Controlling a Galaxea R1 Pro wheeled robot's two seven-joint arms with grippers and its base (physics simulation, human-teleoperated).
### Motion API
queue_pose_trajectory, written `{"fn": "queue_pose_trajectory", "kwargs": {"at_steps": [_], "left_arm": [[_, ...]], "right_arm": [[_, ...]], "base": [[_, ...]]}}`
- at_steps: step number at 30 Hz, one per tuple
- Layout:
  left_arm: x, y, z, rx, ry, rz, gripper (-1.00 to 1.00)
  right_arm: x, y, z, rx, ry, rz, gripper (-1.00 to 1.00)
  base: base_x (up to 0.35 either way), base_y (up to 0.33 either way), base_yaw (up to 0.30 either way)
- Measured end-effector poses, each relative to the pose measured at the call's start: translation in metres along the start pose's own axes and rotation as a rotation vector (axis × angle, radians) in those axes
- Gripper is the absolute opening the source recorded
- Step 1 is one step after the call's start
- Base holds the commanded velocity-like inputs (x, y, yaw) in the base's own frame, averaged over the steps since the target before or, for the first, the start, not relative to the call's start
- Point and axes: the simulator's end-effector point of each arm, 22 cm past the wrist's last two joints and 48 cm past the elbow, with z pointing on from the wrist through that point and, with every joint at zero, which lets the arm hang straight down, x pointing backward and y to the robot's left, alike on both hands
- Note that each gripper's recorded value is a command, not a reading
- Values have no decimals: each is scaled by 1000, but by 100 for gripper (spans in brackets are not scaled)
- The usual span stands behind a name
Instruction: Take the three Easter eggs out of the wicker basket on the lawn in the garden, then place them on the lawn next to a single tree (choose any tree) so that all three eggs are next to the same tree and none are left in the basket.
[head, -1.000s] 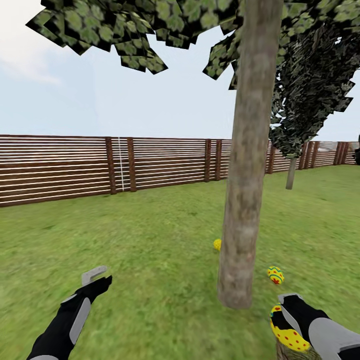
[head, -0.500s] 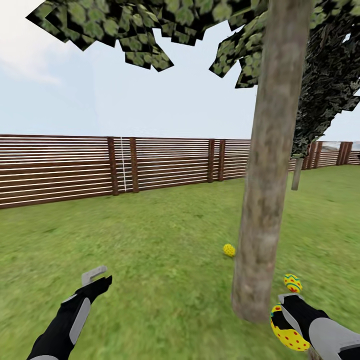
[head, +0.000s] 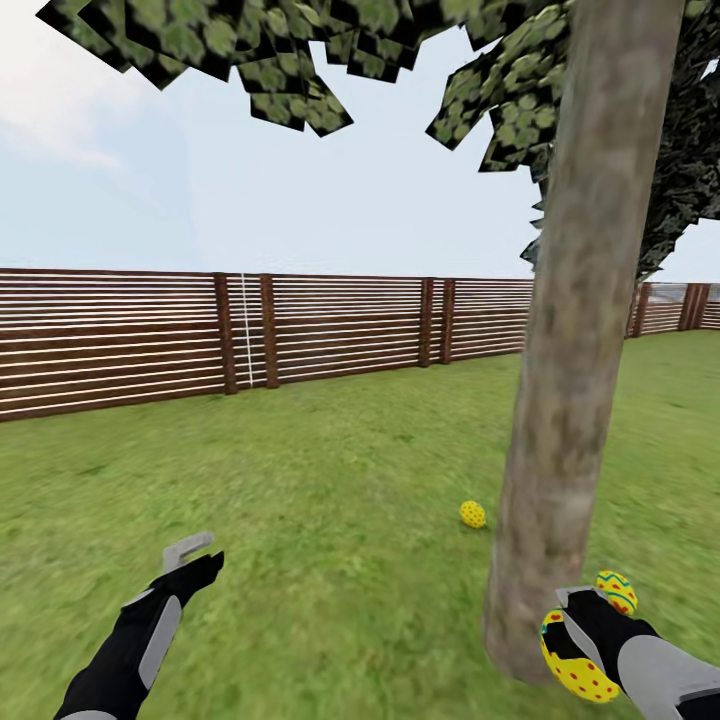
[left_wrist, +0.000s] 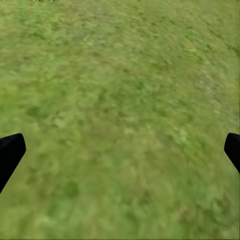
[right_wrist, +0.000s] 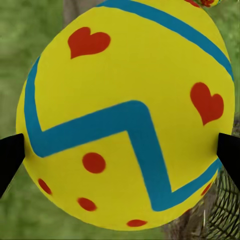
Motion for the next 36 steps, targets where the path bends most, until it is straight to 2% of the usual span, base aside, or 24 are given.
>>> {"fn": "queue_pose_trajectory", "kwargs": {"at_steps": [7,36], "left_arm": [[-1,0,0,-1,-2,-1,100],[2,1,1,2,5,-4,100]], "right_arm": [[0,2,0,1,1,-3,-100],[0,6,0,-3,1,-3,-100]], "base": [[184,0,146],[1,0,282]]}}
